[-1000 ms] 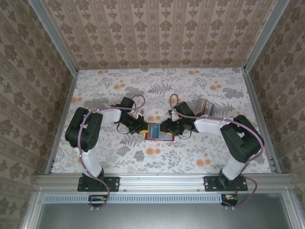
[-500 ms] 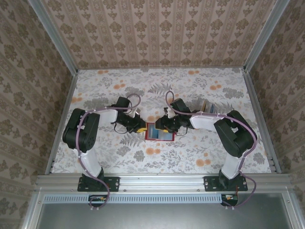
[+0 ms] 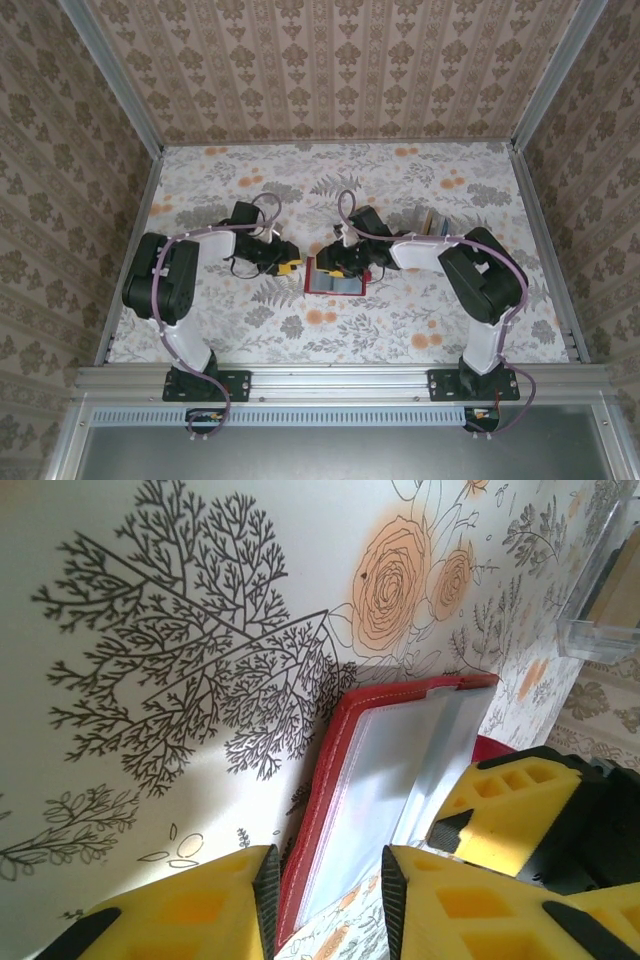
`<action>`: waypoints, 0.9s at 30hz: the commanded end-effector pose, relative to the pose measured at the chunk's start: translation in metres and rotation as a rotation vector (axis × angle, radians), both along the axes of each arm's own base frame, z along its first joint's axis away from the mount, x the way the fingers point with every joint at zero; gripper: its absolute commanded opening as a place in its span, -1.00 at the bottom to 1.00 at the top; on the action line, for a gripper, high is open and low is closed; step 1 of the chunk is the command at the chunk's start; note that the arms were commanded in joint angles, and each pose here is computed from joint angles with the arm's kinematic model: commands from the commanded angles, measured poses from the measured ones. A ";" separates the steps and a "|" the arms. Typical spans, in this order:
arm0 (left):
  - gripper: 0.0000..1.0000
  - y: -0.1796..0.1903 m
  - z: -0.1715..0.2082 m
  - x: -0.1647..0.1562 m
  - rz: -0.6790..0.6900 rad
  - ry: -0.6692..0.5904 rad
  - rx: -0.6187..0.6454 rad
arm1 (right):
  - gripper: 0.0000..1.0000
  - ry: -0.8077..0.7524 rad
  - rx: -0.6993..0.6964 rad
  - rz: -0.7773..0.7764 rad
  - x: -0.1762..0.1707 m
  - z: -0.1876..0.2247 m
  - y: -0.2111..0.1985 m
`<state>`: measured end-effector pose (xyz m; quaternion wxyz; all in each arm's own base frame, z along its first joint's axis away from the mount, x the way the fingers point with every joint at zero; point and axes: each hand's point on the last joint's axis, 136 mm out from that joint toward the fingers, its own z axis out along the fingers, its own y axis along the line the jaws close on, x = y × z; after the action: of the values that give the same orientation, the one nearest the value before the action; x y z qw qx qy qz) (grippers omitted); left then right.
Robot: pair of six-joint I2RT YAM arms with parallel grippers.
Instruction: Put the credit cards into the card holder
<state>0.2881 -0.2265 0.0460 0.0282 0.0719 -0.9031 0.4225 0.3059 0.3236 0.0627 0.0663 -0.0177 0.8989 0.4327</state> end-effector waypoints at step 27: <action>1.00 0.089 0.120 0.008 0.096 -0.552 0.441 | 0.45 -0.193 -1.013 -0.512 0.074 0.055 -0.294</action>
<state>0.3037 -0.1515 0.1811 -0.2600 -0.0045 -0.9355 0.2390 0.3767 0.0463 0.1162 0.2419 0.1315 0.9605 -0.0406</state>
